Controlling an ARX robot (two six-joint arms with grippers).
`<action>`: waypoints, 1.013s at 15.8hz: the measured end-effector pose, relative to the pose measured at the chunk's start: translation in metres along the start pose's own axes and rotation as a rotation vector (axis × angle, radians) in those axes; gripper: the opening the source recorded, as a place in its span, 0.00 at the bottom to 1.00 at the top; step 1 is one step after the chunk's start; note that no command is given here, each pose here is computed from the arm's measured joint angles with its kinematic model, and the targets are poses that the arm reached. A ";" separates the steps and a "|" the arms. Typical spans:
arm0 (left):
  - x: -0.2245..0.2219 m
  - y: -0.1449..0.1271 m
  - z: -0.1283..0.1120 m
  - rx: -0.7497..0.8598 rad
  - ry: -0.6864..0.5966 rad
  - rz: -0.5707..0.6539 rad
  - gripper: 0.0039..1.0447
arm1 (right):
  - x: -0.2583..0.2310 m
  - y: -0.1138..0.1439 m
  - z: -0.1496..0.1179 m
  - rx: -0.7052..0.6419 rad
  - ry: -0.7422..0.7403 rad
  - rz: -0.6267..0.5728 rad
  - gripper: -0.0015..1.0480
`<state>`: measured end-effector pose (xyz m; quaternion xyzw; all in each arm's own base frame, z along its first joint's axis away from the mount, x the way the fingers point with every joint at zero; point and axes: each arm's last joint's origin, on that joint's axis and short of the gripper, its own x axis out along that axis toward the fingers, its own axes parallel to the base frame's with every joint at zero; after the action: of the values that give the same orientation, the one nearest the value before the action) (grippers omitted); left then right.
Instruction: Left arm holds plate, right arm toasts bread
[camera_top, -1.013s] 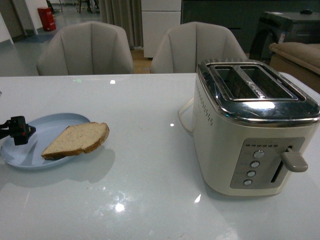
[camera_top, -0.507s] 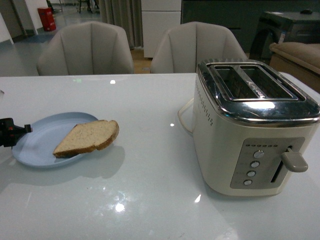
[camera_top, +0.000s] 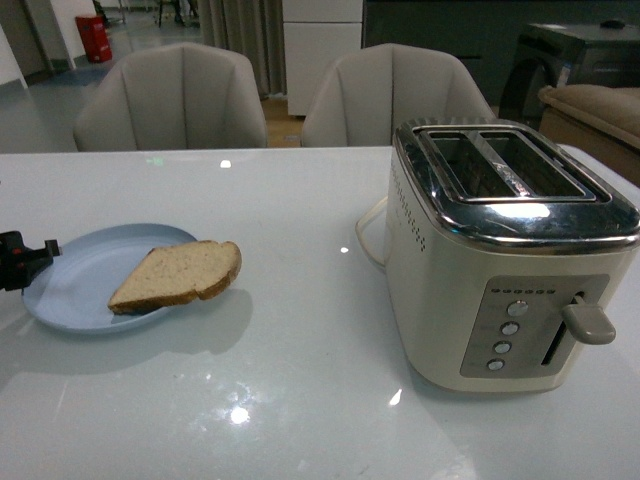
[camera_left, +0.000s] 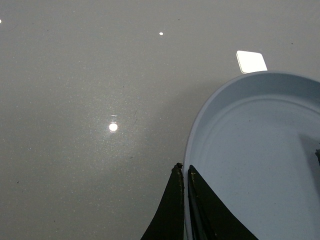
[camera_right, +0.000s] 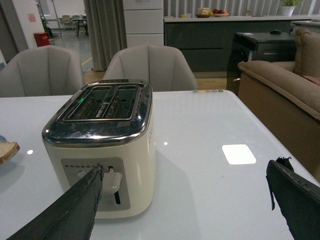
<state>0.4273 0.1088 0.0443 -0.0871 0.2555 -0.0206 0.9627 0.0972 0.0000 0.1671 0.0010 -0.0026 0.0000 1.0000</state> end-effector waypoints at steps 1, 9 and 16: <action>-0.001 0.000 0.001 -0.015 0.008 0.003 0.02 | 0.000 0.000 0.000 0.000 0.000 0.000 0.94; -0.027 -0.023 0.025 -0.117 -0.010 -0.002 0.02 | 0.000 0.000 0.000 0.000 0.000 0.000 0.94; -0.107 -0.043 0.085 -0.199 -0.063 0.011 0.02 | 0.000 0.000 0.000 0.000 0.000 0.000 0.94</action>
<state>0.3763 0.0885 0.1767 -0.1817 0.2266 0.0129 0.9568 0.0972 0.0000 0.1671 0.0010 -0.0026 0.0002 1.0000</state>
